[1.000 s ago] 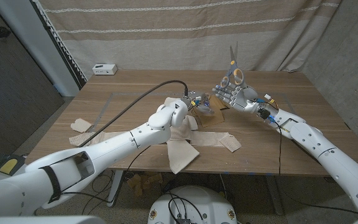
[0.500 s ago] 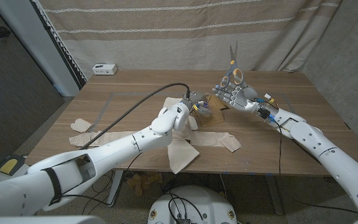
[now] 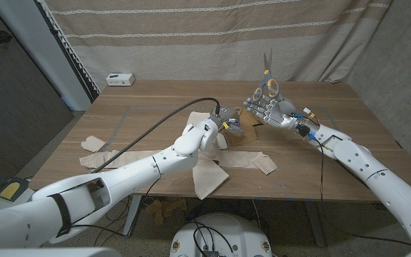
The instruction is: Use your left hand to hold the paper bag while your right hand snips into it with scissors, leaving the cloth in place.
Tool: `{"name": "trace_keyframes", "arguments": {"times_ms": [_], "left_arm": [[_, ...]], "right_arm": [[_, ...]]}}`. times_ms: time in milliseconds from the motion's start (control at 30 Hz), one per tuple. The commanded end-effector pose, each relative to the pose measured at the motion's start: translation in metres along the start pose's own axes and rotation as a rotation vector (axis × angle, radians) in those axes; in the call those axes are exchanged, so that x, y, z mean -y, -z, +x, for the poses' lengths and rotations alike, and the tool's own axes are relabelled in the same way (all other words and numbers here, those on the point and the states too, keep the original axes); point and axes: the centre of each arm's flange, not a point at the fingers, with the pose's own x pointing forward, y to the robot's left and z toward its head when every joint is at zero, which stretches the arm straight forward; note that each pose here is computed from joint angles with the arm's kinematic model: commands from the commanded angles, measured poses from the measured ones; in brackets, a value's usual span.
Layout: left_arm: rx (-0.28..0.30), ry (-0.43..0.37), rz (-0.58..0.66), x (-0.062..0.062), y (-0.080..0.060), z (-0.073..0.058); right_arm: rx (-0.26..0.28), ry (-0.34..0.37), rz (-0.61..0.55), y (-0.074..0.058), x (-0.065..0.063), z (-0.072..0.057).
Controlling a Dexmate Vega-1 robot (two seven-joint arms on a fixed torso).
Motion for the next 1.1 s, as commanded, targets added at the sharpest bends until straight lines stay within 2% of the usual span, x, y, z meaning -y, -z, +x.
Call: {"name": "trace_keyframes", "arguments": {"times_ms": [33,600,800,1100], "left_arm": [[0.023,0.006,0.012,0.000,-0.004,-0.001],[0.018,0.019,0.019,0.007,-0.007,-0.004],[0.000,0.018,0.010,0.009,-0.011,-0.003],[0.009,0.021,0.015,0.013,-0.015,-0.002]], "right_arm": [[0.003,0.006,-0.007,-0.001,-0.001,-0.001],[0.002,0.000,-0.007,-0.003,-0.002,0.001],[0.006,0.004,-0.007,-0.003,-0.001,-0.001],[0.010,0.011,-0.007,-0.003,0.000,-0.003]]}}
